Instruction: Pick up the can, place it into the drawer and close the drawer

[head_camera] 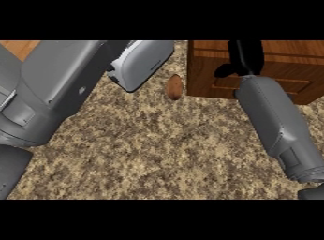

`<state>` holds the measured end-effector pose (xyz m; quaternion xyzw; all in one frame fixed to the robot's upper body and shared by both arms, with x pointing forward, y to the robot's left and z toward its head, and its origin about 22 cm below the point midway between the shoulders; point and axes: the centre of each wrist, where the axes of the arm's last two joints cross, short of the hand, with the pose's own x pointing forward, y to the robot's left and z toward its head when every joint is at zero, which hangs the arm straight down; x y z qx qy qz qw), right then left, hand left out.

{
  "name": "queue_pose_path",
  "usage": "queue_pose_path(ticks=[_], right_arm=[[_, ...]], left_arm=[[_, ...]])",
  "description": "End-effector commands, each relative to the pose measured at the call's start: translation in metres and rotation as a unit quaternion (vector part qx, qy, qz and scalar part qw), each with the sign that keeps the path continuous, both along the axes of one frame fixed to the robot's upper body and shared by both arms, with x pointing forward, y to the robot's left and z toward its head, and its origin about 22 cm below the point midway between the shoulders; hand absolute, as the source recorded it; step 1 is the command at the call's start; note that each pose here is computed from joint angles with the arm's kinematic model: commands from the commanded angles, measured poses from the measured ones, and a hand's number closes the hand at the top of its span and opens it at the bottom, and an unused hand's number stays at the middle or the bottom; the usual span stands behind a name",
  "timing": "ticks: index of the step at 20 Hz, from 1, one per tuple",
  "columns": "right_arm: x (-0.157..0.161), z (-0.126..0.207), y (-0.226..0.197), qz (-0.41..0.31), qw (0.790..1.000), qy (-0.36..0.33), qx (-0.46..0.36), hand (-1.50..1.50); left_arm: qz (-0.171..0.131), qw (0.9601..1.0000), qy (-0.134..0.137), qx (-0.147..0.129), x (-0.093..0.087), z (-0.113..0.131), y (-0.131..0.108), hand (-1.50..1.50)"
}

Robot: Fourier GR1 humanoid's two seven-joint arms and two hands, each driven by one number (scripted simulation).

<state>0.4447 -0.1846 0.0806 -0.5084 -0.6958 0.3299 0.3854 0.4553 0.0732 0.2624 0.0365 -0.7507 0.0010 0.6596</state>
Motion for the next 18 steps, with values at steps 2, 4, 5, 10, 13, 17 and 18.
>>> queue_pose_path(ticks=[2, 4, 5, 10, 13, 17, 18], right_arm=[[0.016, 0.027, -0.005, -0.017, 1.0, -0.023, -0.009, -1.5], [0.016, 0.026, 0.024, -0.007, 1.0, -0.018, -0.009, -1.5], [0.022, 0.044, 0.016, -0.006, 1.0, -0.027, 0.0, -1.5], [0.029, 0.073, 0.016, 0.003, 0.999, -0.035, 0.04, -1.5], [0.025, 0.061, 0.032, 0.041, 0.994, -0.044, 0.087, -1.5], [0.03, 0.073, 0.016, 0.046, 0.994, -0.04, 0.093, -1.5], [0.028, 0.065, 0.011, 0.046, 0.994, -0.041, 0.091, -1.5]], left_arm=[[-0.014, 0.9998, 0.01, -0.004, -0.003, -0.013, 0.012, -1.5], [-0.009, 0.9999, 0.001, 0.007, -0.009, 0.004, 0.003, -1.5], [-0.013, 0.9999, 0.005, 0.004, -0.004, -0.013, 0.024, -1.5], [-0.021, 0.9997, 0.009, 0.0, -0.009, -0.023, 0.033, -1.5], [-0.015, 0.9999, 0.003, -0.008, -0.012, -0.011, 0.032, -1.5], [-0.021, 0.9997, 0.01, -0.006, -0.015, -0.012, 0.047, -1.5], [-0.013, 0.9999, -0.002, 0.003, -0.017, -0.018, 0.053, -1.5]])
